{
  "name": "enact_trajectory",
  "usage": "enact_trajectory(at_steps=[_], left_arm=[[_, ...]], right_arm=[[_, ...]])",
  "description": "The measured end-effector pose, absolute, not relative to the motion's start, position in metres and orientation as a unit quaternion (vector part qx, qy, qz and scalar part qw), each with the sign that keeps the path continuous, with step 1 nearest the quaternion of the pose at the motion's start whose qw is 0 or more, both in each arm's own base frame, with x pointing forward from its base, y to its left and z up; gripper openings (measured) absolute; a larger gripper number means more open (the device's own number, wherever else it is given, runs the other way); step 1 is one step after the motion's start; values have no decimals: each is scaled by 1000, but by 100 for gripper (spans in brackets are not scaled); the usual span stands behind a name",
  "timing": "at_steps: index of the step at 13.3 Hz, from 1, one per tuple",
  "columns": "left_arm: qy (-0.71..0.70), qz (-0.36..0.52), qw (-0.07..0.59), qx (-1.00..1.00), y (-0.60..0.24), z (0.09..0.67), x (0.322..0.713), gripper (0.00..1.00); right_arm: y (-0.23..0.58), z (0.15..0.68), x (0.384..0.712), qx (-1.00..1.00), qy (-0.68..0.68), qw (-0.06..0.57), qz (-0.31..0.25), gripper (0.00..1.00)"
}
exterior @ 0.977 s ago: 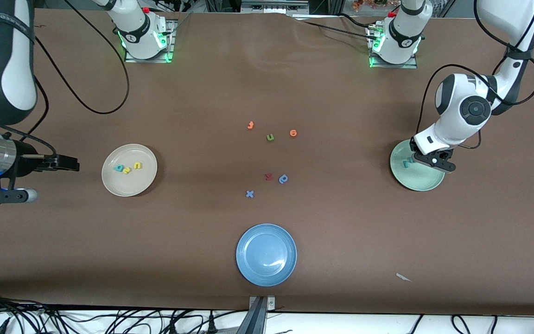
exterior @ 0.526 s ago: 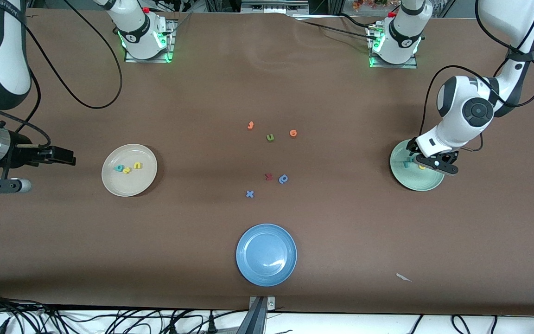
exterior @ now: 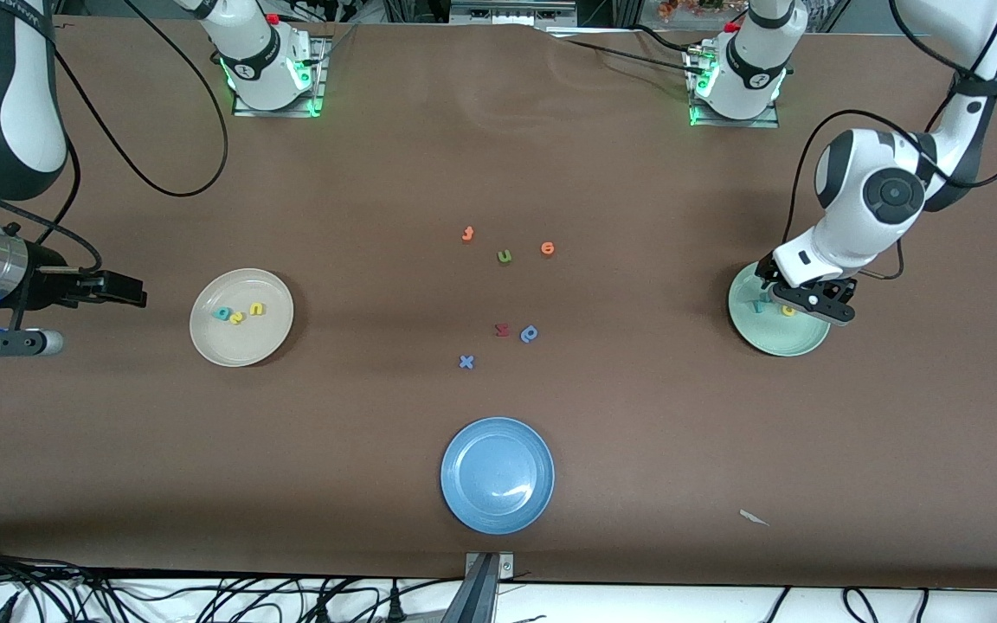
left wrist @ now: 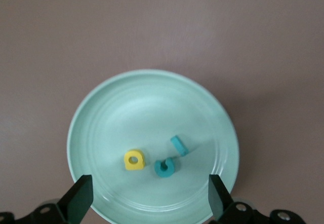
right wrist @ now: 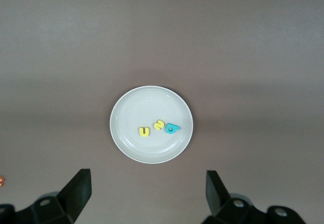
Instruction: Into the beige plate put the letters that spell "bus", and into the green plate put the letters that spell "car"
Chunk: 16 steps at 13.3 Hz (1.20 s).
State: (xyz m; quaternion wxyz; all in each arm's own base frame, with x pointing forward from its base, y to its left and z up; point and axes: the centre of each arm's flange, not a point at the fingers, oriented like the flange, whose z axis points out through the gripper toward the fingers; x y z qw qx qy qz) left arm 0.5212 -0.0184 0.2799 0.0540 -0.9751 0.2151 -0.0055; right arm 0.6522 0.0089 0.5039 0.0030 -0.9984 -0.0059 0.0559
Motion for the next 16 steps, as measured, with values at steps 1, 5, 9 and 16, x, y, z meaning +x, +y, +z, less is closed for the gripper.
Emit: enact_trajectory(at_steps=[1, 5, 9, 16], left_arm=[[215, -16, 58, -975, -20, 299, 522, 100], [166, -15, 39, -985, -9, 390, 524, 100], [151, 6, 42, -988, -9, 542, 540, 100], [121, 42, 13, -992, 10, 644, 524, 100]], right_arm=[[8, 504, 652, -998, -2, 3, 56, 100], [6, 506, 652, -999, 3, -2, 52, 100], [-2, 520, 651, -999, 11, -4, 39, 100], [14, 524, 649, -999, 12, -9, 38, 100]])
